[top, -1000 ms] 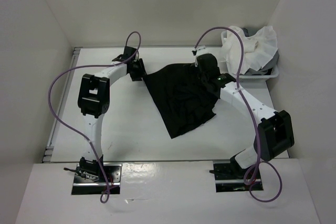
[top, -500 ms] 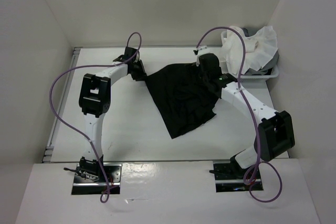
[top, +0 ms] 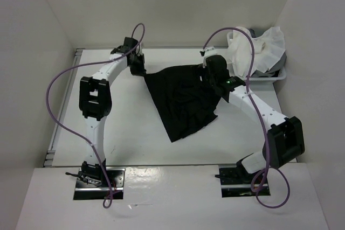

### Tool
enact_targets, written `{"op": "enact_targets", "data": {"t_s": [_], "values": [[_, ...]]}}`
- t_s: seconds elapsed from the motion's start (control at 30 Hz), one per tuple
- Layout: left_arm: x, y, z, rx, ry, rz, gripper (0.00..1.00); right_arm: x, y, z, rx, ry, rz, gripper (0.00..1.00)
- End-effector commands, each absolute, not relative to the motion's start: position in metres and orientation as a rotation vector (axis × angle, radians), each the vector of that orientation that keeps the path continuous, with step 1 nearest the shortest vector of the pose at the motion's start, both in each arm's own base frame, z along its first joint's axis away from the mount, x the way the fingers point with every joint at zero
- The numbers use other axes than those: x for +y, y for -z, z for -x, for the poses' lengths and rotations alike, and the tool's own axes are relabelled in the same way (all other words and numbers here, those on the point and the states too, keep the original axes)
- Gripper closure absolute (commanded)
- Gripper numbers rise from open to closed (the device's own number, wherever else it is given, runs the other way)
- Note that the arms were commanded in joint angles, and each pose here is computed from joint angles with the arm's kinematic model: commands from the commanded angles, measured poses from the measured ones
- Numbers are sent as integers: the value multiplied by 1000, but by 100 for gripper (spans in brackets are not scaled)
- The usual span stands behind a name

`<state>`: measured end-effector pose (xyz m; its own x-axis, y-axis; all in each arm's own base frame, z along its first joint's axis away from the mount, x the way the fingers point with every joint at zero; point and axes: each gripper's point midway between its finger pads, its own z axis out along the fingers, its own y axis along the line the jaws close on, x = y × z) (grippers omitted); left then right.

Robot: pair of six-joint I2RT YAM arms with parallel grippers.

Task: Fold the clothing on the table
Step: Flatten the skirt out

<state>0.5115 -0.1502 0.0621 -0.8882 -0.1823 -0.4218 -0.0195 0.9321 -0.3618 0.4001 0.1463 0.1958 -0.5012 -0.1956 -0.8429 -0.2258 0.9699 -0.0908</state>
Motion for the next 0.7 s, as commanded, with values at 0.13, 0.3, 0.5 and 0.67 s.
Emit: {"op": "enact_targets", "data": {"t_s": [0.13,0.3,0.5,0.67], "values": [[-204,-218,-540,2342,401,-368,98,109,-220,-414,2032,10,129,2],[-271,-307,-499,2045,378,-743,98,98,-224,-419,2027,13,91,2],[-295,-410,-415,1738,761,-970,100,97,-229,-415,2015,9,88,2],[-287,-486,-344,1513,762,-1052,100,101,-230,-416,2008,-11,112,2]]}}
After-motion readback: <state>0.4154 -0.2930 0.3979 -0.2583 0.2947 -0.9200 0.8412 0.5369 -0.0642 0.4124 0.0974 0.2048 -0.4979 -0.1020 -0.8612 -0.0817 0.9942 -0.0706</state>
